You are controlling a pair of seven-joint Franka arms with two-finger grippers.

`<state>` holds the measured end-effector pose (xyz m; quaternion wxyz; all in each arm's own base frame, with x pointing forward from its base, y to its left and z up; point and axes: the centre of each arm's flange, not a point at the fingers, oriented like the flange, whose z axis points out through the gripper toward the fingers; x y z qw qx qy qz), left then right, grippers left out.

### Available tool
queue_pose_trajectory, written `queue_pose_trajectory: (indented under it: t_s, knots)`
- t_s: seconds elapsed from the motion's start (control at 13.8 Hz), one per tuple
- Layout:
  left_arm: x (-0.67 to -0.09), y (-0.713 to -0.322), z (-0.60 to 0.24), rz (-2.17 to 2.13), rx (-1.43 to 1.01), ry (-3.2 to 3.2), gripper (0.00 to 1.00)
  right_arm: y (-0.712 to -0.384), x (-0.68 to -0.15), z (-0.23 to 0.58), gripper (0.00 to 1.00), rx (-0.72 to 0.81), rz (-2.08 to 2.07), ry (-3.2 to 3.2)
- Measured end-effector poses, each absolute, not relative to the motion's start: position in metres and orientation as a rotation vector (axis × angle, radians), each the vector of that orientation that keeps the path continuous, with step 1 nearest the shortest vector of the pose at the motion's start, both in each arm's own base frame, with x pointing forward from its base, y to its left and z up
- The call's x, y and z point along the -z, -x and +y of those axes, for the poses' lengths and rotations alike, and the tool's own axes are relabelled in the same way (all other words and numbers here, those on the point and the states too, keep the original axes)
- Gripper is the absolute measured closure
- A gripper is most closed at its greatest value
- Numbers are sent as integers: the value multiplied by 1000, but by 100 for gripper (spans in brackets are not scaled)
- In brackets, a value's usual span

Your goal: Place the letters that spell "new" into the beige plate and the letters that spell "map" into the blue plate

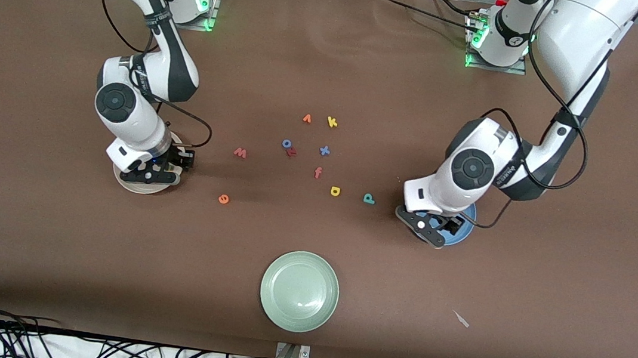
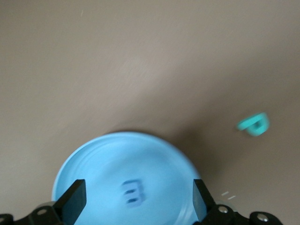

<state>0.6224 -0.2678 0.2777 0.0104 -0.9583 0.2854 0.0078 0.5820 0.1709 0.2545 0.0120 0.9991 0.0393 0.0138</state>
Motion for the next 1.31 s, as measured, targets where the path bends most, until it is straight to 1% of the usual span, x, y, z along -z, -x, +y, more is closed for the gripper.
queue_pose_trajectory:
  t_s: [0.15,0.29,0.58,0.94,1.09,1.31]
  knots:
    - [-288,-616,-297,824,-18,3082,0,-592,-261,191,44,-82,110,-3134]
    - [-284,-605,-326,742,-40,3127,0,-600,-254,210,44,-87,78,-3152]
    - [-243,-573,-381,579,-111,3163,0,-611,-225,254,44,-95,47,-3188]
    - [-209,-564,-401,605,-78,3167,0,-616,-199,272,44,-138,73,-3203]
    - [-201,-569,-393,651,-37,3106,0,-616,-194,272,44,-138,87,-3195]
    - [-191,-575,-381,646,-41,3081,1,-617,-190,268,44,-139,95,-3183]
